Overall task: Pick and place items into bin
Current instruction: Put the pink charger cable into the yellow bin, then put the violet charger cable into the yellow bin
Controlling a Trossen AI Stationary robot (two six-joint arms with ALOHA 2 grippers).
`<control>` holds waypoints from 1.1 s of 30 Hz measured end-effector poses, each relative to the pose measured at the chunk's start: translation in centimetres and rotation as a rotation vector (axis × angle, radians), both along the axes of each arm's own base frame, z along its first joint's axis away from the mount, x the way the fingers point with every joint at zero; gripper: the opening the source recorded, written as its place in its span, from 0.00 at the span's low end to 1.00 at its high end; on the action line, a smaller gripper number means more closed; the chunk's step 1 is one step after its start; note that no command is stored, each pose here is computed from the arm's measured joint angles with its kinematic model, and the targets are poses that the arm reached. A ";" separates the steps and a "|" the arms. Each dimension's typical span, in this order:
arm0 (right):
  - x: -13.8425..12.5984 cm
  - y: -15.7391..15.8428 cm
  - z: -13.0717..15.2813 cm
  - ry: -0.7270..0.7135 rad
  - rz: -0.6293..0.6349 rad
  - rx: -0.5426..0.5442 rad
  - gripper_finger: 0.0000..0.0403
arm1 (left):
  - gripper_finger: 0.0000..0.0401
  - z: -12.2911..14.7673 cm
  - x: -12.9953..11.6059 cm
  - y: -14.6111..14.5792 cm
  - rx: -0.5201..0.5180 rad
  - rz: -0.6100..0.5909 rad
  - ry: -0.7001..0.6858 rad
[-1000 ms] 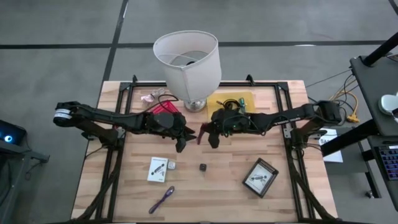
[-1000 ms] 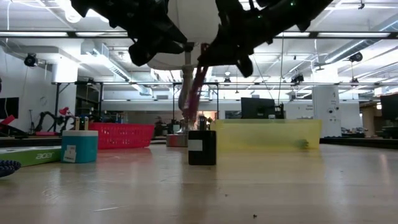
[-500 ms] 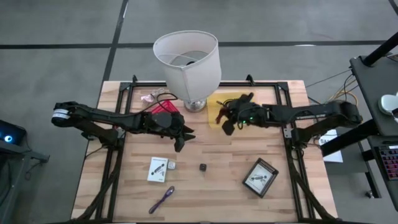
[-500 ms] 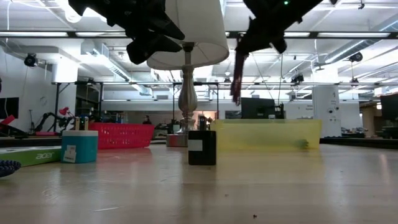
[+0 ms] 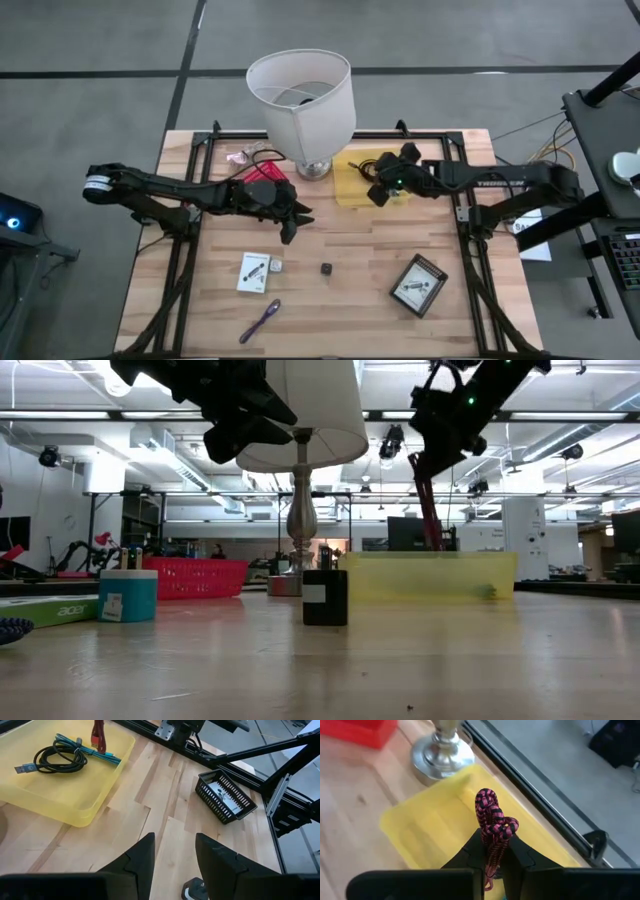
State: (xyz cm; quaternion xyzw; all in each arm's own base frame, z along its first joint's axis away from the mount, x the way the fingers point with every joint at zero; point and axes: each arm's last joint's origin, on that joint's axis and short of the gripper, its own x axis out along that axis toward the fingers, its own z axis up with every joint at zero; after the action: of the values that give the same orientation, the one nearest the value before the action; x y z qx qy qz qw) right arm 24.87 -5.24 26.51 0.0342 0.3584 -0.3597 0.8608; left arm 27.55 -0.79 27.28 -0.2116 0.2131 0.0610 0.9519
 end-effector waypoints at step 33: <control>0.5 -0.1 -0.9 0.000 -0.048 0.033 0.40 | 0.31 -0.3 -0.1 0.0 0.003 -0.001 0.028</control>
State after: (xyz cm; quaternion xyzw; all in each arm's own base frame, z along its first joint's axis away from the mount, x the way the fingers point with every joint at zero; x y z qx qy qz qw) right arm 25.40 -5.34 25.57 0.0569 0.3633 -0.3746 0.8511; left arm 27.45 -0.77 26.99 -0.2093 0.2263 0.0639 0.9492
